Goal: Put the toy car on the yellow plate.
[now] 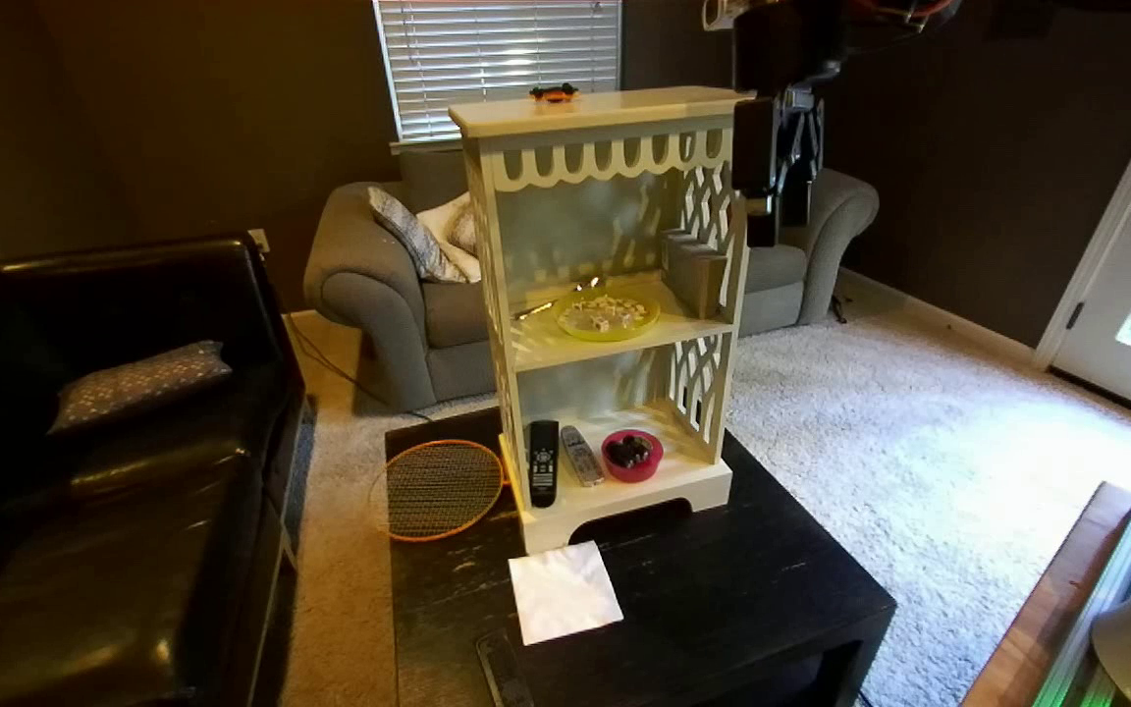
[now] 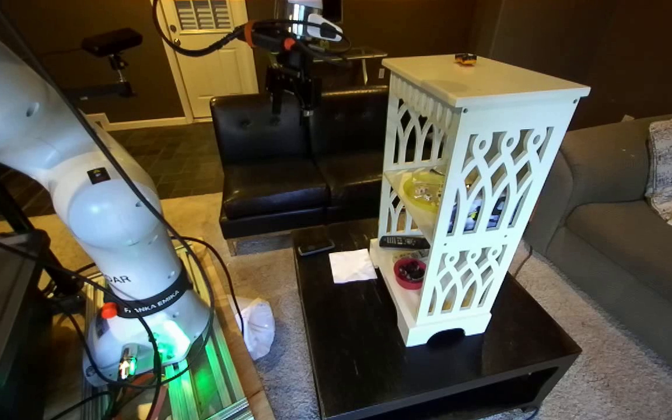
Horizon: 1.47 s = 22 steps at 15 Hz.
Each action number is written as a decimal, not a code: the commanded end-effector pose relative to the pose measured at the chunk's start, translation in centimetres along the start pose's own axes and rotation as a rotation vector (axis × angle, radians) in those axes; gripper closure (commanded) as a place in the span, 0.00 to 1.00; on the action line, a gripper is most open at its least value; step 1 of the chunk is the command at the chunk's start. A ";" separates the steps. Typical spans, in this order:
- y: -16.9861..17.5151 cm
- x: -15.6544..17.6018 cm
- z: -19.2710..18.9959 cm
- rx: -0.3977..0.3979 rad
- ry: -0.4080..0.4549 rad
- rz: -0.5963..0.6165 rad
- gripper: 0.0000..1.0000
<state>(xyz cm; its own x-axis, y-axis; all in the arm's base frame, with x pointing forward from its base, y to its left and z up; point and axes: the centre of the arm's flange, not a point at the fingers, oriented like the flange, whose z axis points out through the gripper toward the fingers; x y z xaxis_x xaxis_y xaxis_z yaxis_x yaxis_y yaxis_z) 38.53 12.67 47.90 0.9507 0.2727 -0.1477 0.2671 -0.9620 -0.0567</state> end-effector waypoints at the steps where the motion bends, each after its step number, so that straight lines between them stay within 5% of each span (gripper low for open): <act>1: -0.5 -1.4 -3.6 -0.058 0.018 0.013 0.00; 9: 1.6 -5.3 -15.7 -0.295 0.122 0.053 0.00; 10: 0.5 -4.8 -13.3 -0.250 0.112 0.039 0.00; 16: 1.4 -5.2 -15.0 -0.270 0.139 0.062 0.00; 22: 7.5 -4.6 -19.2 -0.461 0.128 -0.036 0.00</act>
<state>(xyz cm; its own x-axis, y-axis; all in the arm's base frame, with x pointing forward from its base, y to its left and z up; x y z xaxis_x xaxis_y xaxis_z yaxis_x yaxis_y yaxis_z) 37.39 6.80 64.77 0.9674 0.2532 0.0095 0.2377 -0.9197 0.3126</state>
